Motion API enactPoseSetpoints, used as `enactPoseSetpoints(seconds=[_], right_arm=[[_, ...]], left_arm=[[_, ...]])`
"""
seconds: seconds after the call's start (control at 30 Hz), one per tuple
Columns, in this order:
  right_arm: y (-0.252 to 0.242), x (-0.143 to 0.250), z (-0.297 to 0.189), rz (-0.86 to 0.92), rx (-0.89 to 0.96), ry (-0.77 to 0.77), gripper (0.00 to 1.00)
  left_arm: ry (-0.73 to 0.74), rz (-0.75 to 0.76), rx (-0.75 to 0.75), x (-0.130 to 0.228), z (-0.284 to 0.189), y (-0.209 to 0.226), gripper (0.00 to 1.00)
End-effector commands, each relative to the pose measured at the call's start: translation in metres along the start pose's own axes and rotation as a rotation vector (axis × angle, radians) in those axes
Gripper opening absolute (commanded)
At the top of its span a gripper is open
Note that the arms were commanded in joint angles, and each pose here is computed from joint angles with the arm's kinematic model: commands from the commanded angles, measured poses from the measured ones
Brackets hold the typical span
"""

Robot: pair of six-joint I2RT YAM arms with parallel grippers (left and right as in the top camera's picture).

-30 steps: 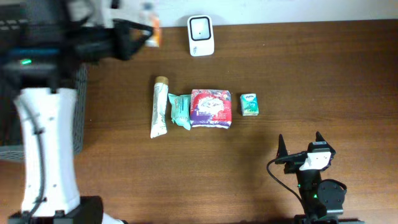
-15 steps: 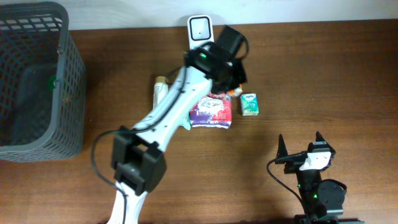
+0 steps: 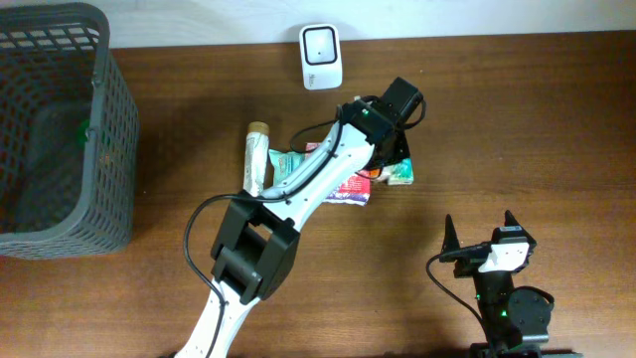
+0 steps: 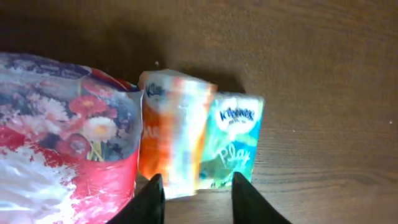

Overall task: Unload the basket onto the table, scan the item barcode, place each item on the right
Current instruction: 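Pick the orange tissue pack, place between pink and green packs, then reach into basket and grasp the green bottle with left gripper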

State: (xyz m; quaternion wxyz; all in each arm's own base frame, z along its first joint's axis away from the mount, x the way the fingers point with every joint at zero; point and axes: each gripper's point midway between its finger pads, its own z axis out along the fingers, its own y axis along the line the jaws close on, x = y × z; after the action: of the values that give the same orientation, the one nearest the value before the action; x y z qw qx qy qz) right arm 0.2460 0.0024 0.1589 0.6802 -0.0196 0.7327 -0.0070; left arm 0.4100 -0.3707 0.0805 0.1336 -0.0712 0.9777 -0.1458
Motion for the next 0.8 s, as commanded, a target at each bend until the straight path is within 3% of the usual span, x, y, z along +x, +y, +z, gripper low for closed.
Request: enactPoseSetpoints(seconds=[0.0, 0.1, 0.2, 0.27, 0.37, 0.4, 0.5, 0.6, 0.77], right_arm=[[0.000, 0.003, 0.000, -0.006, 0.003, 0.004, 0.99], [0.000, 0.003, 0.000, -0.006, 0.003, 0.004, 0.99], [0.000, 0.003, 0.000, -0.006, 0.003, 0.004, 0.99], [0.000, 0.003, 0.000, -0.006, 0.003, 0.004, 0.99], [0.000, 0.003, 0.000, -0.006, 0.003, 0.004, 0.99], [0.000, 0.003, 0.000, -0.006, 0.003, 0.004, 0.99], [0.000, 0.003, 0.000, -0.006, 0.003, 0.004, 0.99], [0.000, 0.003, 0.000, -0.006, 0.003, 0.004, 0.99], [0.000, 0.003, 0.000, -0.006, 0.004, 0.004, 0.99]], left_arm=[[-0.017, 0.039, 0.006, -0.006, -0.004, -0.002, 0.45], [-0.038, 0.049, 0.115, -0.027, -0.036, -0.021, 0.50], [-0.187, 0.129, 0.230, -0.078, -0.119, -0.030, 0.61], [-0.269, 0.158, 0.248, -0.102, -0.166, -0.018, 0.72], [-0.392, 0.190, 0.223, -0.134, -0.240, 0.031, 0.74], [-0.436, 0.183, 0.199, -0.146, -0.266, 0.056, 0.80], [-0.560, 0.032, 0.067, -0.172, -0.327, 0.145, 0.82], [-0.651, -0.171, -0.105, -0.183, -0.377, 0.253, 0.99], [-0.676, -0.477, -0.296, -0.174, -0.411, 0.406, 0.99]])
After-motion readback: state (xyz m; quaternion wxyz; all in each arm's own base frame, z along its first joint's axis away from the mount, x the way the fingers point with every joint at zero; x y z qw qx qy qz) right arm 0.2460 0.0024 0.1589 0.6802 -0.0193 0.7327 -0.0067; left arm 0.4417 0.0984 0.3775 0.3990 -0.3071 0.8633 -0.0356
